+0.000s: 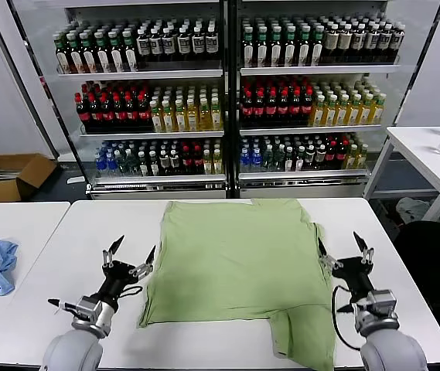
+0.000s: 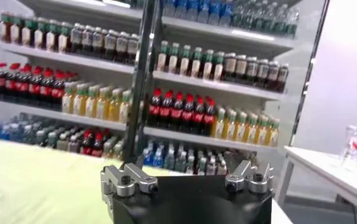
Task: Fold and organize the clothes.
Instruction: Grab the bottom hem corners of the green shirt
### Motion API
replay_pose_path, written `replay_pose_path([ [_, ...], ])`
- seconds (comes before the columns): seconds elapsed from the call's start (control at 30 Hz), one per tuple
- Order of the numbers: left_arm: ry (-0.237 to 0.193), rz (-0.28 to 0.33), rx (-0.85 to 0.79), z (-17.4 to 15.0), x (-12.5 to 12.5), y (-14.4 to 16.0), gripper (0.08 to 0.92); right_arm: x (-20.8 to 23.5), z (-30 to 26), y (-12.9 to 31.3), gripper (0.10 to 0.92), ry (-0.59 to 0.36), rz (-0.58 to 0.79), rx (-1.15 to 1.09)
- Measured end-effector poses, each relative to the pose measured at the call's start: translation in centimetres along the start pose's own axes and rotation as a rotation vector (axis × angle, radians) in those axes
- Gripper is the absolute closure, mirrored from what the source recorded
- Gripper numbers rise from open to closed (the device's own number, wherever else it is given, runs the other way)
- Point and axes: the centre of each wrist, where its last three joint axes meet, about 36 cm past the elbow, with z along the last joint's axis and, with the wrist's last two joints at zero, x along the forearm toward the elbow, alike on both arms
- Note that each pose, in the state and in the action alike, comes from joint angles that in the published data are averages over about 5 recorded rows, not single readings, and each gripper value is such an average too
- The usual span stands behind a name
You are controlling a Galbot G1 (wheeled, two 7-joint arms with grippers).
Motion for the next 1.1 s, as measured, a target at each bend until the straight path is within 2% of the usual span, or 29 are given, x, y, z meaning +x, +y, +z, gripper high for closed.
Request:
replay_pose_path([
  [0.07,0.019,0.006,0.007,-0.1,0.5,-0.2,0.176,0.5,0.2,0.1,0.200,0.016,0.000,-0.002],
  [0.33,0.184,0.032,0.042,0.0,3.4,-1.7,0.177,3.8,1.9,0.7,0.200,0.114,0.001,-0.021],
  [0.67,0.346,0.002,0.053,0.7,4.6,-2.4,0.177,5.4,3.9,1.5,0.200,0.180,-0.008,-0.041],
  [0.87,0.399,0.001,0.071,0.6,5.2,-3.0,0.177,6.0,4.7,2.0,0.200,0.210,-0.015,-0.055],
  [1.1,0.420,-0.007,0.083,0.5,5.4,-3.2,0.177,6.4,5.3,2.6,0.200,0.243,-0.022,-0.072],
])
